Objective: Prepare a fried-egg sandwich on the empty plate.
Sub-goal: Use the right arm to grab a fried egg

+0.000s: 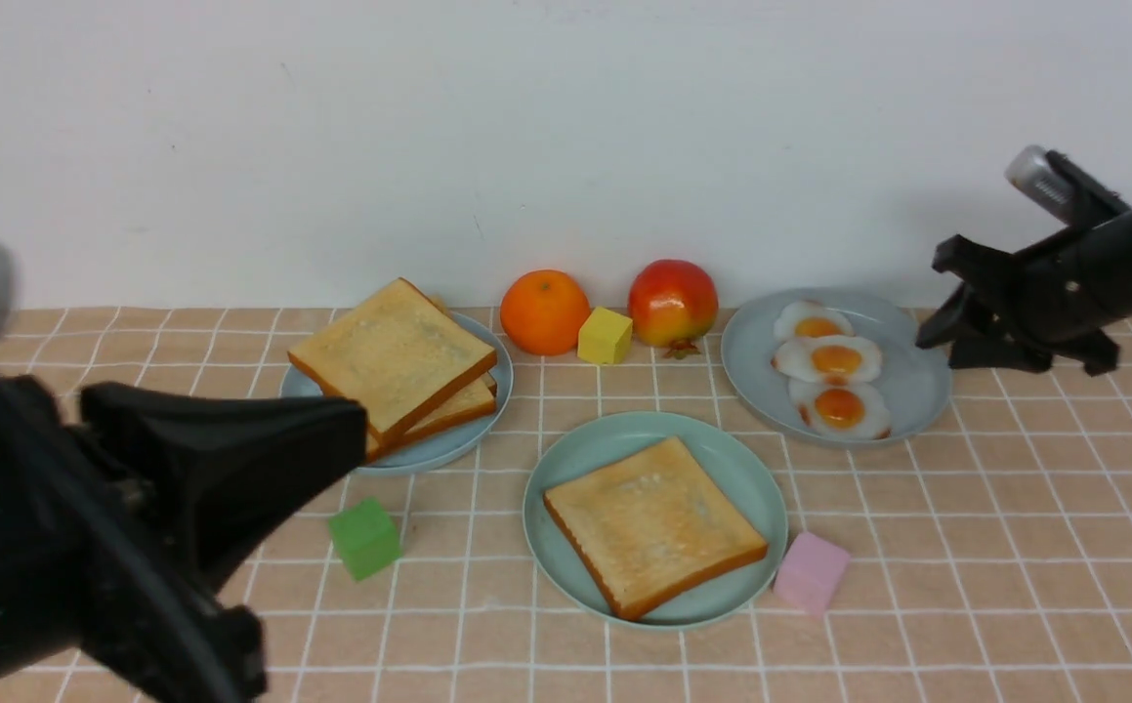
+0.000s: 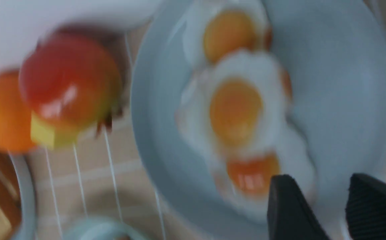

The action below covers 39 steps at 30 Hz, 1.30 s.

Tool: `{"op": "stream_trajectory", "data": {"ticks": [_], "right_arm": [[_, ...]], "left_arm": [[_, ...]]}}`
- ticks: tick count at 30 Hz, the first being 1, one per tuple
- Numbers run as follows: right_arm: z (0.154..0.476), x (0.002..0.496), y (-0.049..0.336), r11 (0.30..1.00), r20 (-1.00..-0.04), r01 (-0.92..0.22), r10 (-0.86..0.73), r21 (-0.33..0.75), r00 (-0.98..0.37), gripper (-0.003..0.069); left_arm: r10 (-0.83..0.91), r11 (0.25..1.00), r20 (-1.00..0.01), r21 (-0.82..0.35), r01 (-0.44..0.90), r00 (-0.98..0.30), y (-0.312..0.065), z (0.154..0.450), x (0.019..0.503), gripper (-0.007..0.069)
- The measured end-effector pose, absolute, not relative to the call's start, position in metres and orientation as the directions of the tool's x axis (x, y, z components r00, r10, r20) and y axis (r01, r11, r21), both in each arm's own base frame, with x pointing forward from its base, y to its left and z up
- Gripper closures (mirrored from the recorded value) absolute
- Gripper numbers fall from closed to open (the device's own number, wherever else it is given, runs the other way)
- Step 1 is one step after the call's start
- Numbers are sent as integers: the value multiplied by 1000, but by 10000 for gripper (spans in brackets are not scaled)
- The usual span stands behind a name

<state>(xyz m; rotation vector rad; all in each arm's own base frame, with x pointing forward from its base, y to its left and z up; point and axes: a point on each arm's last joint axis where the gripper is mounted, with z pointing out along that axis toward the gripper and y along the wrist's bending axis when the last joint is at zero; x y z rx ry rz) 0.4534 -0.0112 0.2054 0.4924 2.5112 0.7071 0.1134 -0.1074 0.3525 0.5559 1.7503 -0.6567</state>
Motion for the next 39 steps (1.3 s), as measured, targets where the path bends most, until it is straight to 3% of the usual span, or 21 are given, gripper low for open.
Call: {"op": "stream_trajectory", "data": {"ticks": [10,18,31,36,39], "right_arm": [[179,501,-14,776,-336,181,454,604,-825,226],[150,508,-11,724,-261,232,498,650,-827,220],[145,512,-8,689,-262,206,510,695,-819,220],[142,514,-7,677,-252,212,518,705,-817,273],[139,514,-7,678,-249,214,517,703,-819,372]], "left_arm": [[42,735,-961,-156,660,-274,-112,348,119,638],[42,735,-961,-156,660,-274,-112,348,119,638],[24,734,-966,-158,660,-257,-112,351,119,638],[22,734,-966,-158,660,-256,-112,351,119,638],[21,734,-967,-158,660,-255,-112,351,119,638]]}}
